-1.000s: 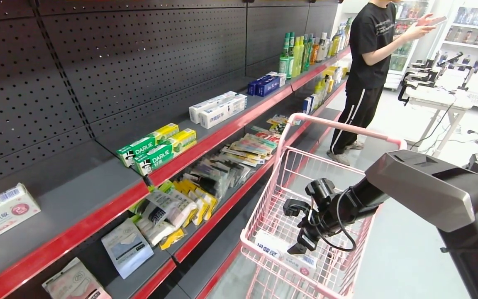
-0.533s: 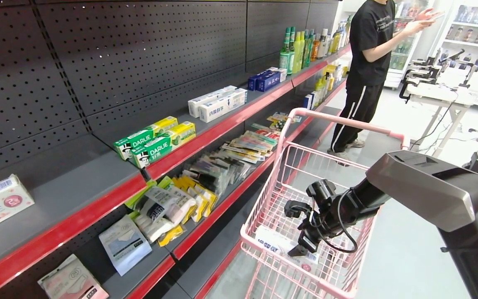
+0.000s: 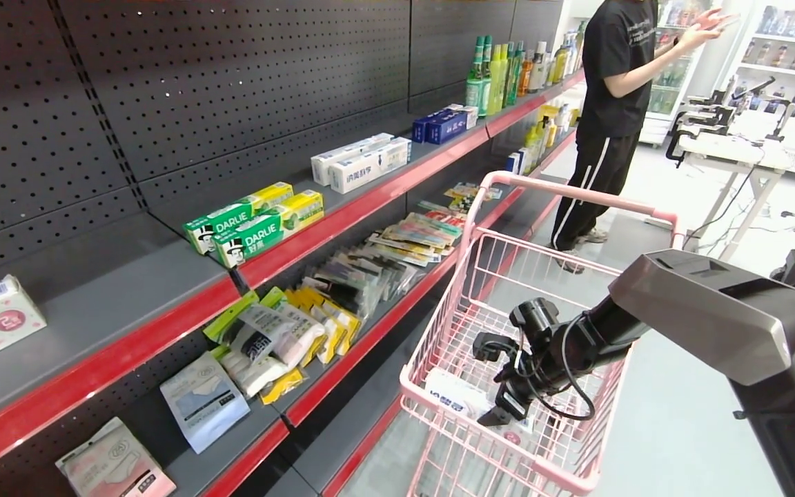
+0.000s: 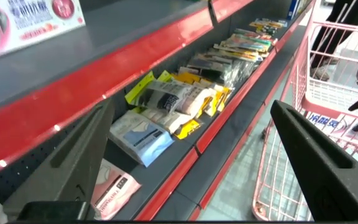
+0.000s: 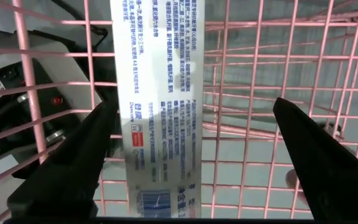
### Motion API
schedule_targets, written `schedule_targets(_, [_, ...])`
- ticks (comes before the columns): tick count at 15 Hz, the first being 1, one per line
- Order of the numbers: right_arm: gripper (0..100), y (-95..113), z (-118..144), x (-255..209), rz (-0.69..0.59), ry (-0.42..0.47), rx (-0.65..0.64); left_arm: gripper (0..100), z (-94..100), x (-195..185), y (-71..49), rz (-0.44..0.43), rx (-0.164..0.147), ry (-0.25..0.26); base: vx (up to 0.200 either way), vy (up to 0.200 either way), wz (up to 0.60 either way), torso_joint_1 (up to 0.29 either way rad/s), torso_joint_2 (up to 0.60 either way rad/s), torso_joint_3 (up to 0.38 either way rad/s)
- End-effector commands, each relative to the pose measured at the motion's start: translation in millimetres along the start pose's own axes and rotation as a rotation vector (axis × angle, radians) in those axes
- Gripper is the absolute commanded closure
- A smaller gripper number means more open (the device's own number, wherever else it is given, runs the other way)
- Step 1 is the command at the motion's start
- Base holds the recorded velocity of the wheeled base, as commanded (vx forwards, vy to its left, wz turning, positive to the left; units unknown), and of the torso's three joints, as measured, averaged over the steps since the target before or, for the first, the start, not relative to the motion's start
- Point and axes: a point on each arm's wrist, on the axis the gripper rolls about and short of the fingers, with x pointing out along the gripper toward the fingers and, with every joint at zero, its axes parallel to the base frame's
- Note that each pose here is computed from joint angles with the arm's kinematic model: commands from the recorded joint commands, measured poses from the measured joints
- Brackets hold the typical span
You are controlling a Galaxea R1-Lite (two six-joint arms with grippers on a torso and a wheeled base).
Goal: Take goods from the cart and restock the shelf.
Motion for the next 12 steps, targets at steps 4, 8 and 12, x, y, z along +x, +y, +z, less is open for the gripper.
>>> schedule_targets(4, [0,-0.2,2.7,-1.0,-0.004,-0.008,-0.006,0,0.0,0.0,0.0,0.002,0.0,0.0,0.0,0.0,0.0,-0.086,0.23,0.128])
schedule_targets(8, [0,0.6,2.7,-0.7,-0.001,-0.007,-0.009,0,0.0,0.0,0.1,0.005,0.0,0.0,0.0,0.0,0.0,-0.005,0.01,0.007])
schedule_targets(12, [0,1.9,3.1,-0.3,0.007,-0.011,-0.012,0,0.0,0.0,0.2,0.008,0.009,0.0,0.0,0.0,0.0,0.0,0.0,0.0])
